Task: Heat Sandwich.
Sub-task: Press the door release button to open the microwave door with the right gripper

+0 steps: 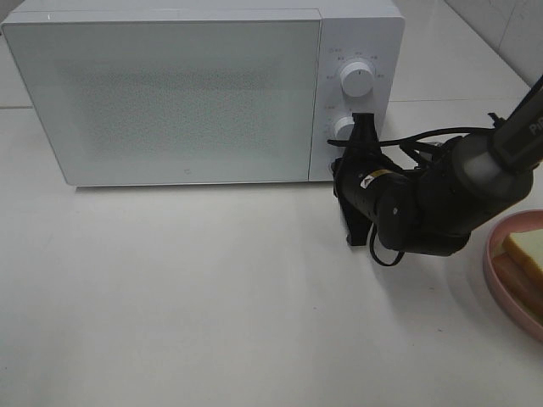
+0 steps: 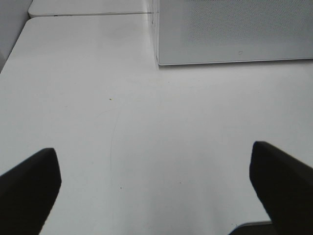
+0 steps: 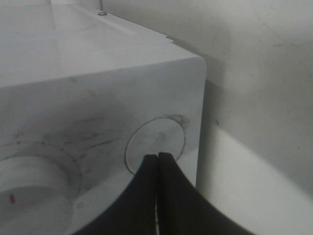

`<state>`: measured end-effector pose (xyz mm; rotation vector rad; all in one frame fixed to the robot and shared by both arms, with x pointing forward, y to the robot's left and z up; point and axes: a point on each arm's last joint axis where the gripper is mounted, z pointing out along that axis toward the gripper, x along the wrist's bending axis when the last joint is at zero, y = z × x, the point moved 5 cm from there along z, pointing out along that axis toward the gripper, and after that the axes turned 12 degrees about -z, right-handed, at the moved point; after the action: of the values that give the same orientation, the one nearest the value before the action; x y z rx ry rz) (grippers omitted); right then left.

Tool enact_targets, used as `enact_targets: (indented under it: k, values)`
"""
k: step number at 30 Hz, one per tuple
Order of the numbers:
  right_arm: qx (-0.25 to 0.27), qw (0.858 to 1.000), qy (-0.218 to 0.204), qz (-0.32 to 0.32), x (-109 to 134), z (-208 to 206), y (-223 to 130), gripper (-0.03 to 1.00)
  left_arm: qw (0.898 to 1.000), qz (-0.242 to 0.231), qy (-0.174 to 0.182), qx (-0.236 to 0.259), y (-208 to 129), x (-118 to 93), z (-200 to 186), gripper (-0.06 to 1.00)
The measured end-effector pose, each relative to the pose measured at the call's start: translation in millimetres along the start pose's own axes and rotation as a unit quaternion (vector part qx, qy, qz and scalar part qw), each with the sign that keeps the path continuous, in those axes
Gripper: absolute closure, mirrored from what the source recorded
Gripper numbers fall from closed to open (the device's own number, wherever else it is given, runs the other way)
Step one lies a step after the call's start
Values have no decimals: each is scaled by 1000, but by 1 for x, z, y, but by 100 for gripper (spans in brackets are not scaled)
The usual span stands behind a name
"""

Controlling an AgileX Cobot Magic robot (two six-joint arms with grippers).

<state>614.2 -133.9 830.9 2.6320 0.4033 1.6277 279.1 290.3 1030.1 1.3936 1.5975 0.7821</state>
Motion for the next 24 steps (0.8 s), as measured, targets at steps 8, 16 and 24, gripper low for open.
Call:
enact_targets:
  k: [8,16,24]
  values:
    - [-10,1000,-6,12,0,8,4,95,1000,0,0,0,0,0,0,-3]
    - [-17,1000,-5,19,2,12,4,95,1000,0,0,0,0,0,0,-3]
    - [-37,999,8,15,5,17,4,95,1000,0,0,0,0,0,0,-3]
